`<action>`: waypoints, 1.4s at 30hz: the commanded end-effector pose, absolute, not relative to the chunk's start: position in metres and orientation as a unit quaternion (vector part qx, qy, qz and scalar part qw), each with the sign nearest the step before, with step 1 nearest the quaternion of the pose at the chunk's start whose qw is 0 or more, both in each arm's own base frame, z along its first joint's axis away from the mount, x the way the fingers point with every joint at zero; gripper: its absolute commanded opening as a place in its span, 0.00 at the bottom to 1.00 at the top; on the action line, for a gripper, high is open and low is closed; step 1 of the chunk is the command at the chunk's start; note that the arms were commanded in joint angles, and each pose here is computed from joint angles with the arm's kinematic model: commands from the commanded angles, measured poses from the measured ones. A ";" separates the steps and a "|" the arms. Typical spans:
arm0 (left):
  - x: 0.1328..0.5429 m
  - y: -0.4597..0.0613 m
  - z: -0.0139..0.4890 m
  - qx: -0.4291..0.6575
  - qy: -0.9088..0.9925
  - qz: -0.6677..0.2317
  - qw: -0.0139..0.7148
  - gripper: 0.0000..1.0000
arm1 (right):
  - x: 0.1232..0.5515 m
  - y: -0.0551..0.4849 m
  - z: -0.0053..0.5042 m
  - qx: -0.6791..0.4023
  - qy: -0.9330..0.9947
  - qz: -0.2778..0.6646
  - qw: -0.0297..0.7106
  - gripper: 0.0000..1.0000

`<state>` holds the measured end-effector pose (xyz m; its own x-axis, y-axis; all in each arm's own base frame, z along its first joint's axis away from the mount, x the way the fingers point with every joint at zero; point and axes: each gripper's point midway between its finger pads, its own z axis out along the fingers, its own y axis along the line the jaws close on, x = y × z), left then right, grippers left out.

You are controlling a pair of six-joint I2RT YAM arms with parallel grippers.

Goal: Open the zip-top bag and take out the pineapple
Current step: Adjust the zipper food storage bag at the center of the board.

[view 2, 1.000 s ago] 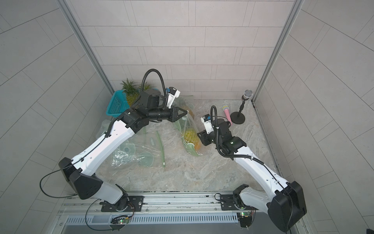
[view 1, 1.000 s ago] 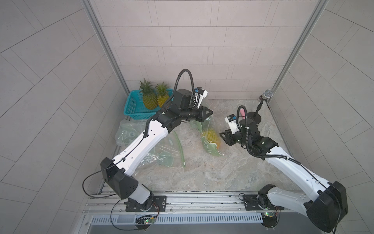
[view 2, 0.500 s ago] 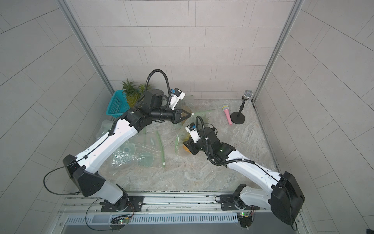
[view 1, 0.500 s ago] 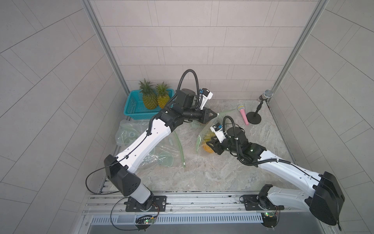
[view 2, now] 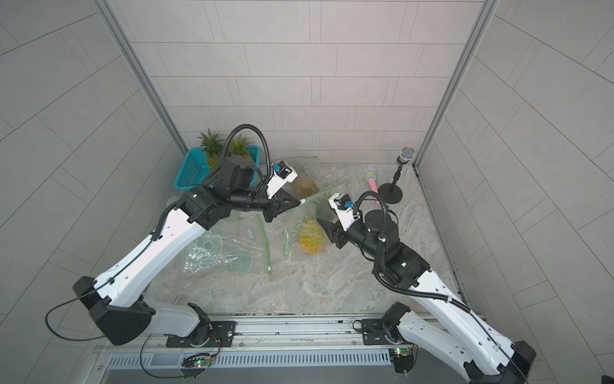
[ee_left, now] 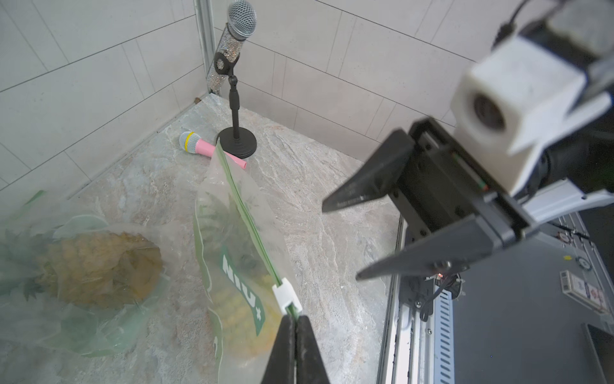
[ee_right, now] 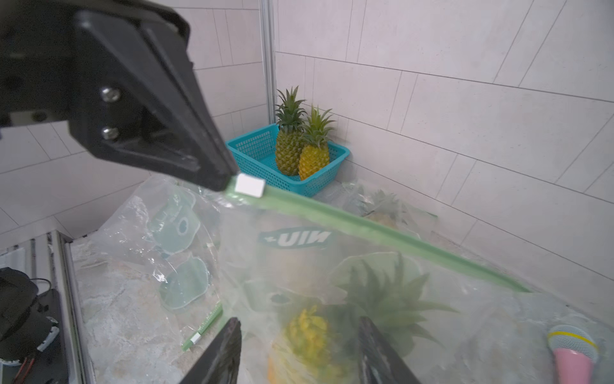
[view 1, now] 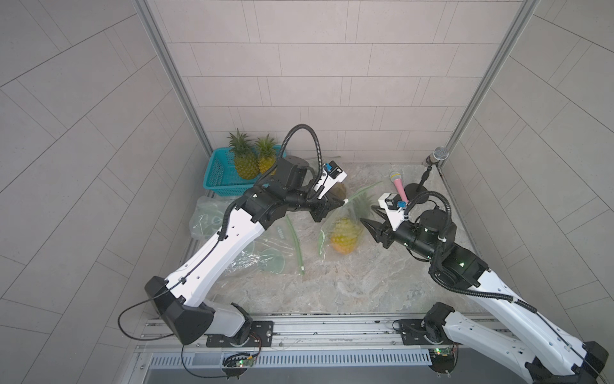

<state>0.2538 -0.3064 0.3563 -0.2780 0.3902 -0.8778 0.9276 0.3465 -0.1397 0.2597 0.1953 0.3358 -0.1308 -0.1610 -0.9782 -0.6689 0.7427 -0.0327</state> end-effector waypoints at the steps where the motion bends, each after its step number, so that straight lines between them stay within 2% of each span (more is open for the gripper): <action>1: 0.237 -0.303 0.349 0.508 0.688 -0.335 0.396 0.00 | 0.263 0.191 0.335 -0.346 0.721 0.214 0.560 0.58; 7: 0.235 -0.297 0.342 0.508 0.687 -0.323 0.408 0.00 | 0.272 0.198 0.353 -0.430 0.689 0.249 0.529 0.58; 12: 0.236 -0.293 0.343 0.504 0.686 -0.313 0.422 0.00 | 0.288 0.209 0.349 -0.490 0.670 0.237 0.505 0.57; 19: 0.235 -0.292 0.346 0.502 0.681 -0.313 0.432 0.00 | 0.283 0.221 0.339 -0.593 0.620 0.242 0.454 0.57; 28: 0.235 -0.290 0.350 0.501 0.678 -0.311 0.439 0.00 | 0.287 0.222 0.319 -0.637 0.624 0.250 0.377 0.52; 32: 0.233 -0.289 0.350 0.501 0.677 -0.311 0.441 0.00 | 0.296 0.221 0.310 -0.636 0.635 0.241 0.367 0.43; 38: 0.234 -0.285 0.348 0.494 0.683 -0.304 0.444 0.00 | 0.300 0.220 0.317 -0.623 0.640 0.230 0.385 0.05; 40: 0.237 -0.282 0.347 0.483 0.690 -0.299 0.449 0.00 | 0.298 0.220 0.322 -0.617 0.640 0.216 0.403 0.00; 42: 0.237 -0.280 0.345 0.481 0.690 -0.295 0.453 0.00 | 0.295 0.220 0.326 -0.612 0.642 0.199 0.417 0.00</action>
<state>0.2375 -0.2842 0.3364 -0.1694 0.4163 -0.8933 0.9365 0.3503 -0.0144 0.3018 0.2229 0.3069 0.0575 -0.6281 -0.7760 -0.9739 0.1355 -0.1819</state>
